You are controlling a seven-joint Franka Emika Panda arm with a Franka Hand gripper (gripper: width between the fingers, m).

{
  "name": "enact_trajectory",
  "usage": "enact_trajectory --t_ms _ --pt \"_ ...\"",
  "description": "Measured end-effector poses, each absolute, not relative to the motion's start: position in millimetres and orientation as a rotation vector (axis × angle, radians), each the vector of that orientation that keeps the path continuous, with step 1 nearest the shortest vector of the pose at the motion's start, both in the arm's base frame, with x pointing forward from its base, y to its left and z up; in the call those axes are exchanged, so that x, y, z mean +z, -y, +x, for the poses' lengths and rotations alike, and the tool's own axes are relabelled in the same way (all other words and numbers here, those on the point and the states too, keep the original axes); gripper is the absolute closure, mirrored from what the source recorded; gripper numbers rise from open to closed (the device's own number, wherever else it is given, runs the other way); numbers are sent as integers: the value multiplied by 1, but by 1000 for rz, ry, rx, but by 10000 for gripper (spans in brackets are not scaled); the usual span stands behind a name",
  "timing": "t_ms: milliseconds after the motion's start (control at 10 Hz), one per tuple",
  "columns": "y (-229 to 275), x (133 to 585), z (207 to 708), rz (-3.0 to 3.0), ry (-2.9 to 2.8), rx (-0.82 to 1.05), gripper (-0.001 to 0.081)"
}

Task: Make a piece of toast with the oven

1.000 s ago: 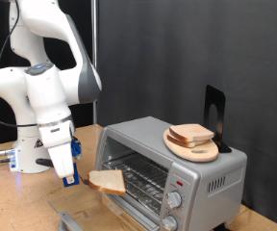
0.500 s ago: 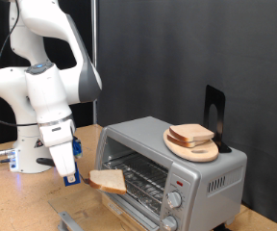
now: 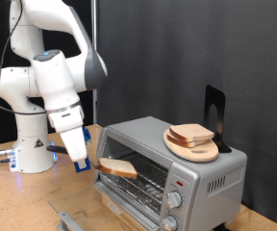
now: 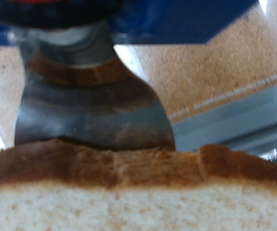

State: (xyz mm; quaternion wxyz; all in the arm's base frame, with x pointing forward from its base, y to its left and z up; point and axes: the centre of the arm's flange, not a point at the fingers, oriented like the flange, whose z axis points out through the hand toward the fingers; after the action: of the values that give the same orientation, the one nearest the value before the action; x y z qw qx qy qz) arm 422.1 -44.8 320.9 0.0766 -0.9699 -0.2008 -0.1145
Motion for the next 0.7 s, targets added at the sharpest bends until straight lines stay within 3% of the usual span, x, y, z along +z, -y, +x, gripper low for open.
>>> enact_trajectory --t_ms 700 --pt "-2 327 426 -3004 745 -515 537"
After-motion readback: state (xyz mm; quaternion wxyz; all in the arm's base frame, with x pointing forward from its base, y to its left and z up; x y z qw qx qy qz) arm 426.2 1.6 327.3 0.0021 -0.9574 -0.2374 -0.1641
